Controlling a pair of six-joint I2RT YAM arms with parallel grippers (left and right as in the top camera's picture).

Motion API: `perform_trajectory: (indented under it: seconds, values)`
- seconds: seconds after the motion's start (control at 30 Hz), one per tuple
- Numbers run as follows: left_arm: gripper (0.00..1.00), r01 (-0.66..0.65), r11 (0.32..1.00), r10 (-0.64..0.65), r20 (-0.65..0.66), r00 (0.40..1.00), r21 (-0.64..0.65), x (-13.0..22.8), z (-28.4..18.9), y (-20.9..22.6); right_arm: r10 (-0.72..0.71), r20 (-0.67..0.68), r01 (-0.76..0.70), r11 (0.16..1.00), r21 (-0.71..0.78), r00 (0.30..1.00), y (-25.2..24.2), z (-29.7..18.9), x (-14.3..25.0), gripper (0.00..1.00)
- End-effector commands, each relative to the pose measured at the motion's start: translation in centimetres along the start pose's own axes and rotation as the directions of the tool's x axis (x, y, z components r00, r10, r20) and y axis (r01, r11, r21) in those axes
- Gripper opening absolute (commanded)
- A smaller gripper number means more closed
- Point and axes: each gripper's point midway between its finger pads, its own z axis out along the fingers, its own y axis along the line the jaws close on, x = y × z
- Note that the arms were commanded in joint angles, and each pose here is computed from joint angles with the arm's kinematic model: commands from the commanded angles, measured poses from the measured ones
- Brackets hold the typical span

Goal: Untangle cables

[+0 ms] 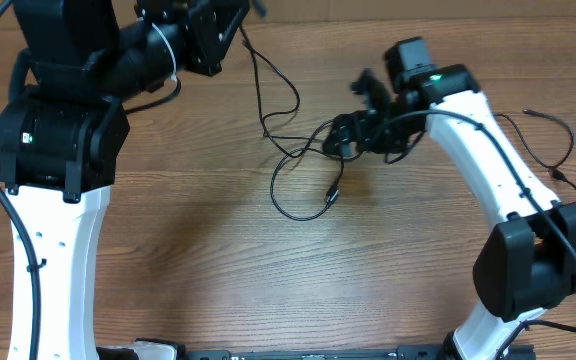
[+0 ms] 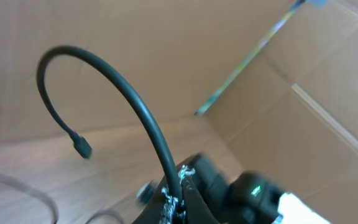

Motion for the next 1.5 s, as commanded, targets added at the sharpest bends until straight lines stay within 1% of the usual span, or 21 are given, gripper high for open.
perform_trajectory:
  seconds: [0.0,0.07,0.13,0.47,0.87,0.93,1.1,1.37,1.4,1.47]
  values:
    - [0.04,0.040,0.994,-0.044,0.034,0.998,0.102,-1.3,-0.9,-2.4,-0.195,0.015,0.195,0.981,0.003,0.981,2.3,1.2,-0.4,0.94]
    - [0.04,0.021,0.993,-0.029,0.073,0.997,0.113,-2.2,-1.0,-2.8,-0.303,0.041,0.300,0.952,0.052,0.952,3.6,2.2,-1.2,0.92]
    - [0.04,0.019,0.994,-0.028,0.083,0.996,0.104,-2.4,-1.0,-2.6,-0.352,0.057,0.348,0.935,0.070,0.934,4.2,2.7,-1.7,0.91]
    - [0.04,-0.008,0.993,-0.005,0.118,0.993,0.114,-3.3,-1.1,-3.0,-0.445,0.174,0.437,0.896,0.082,0.879,5.5,6.0,-3.2,0.90]
    - [0.04,-0.008,0.994,-0.006,0.117,0.993,0.113,-3.2,-1.1,-3.0,-0.477,0.218,0.471,0.878,0.083,0.851,5.0,9.2,-2.3,0.89]
    - [0.04,-0.007,0.994,-0.006,0.116,0.993,0.112,-3.2,-1.1,-3.0,-0.479,0.223,0.473,0.877,0.084,0.849,4.9,9.4,-2.3,0.86]
    - [0.04,-0.002,0.994,-0.010,0.110,0.994,0.110,-3.1,-1.0,-2.9,-0.489,0.242,0.483,0.871,0.087,0.838,4.6,10.3,-2.2,0.85]
    - [0.04,-0.002,0.994,-0.009,0.106,0.994,0.107,-3.0,-1.0,-2.8,-0.466,0.193,0.462,0.884,0.066,0.864,3.4,12.9,-1.3,0.82]
    - [0.04,-0.001,0.994,-0.010,0.104,0.994,0.106,-2.9,-1.0,-2.7,-0.468,0.197,0.464,0.883,0.067,0.862,3.4,12.9,-1.4,0.80]
    - [0.04,0.003,0.995,-0.014,0.104,0.994,0.098,-2.9,-0.9,-2.6,-0.471,0.209,0.467,0.881,0.070,0.857,3.5,12.8,-1.7,0.70]
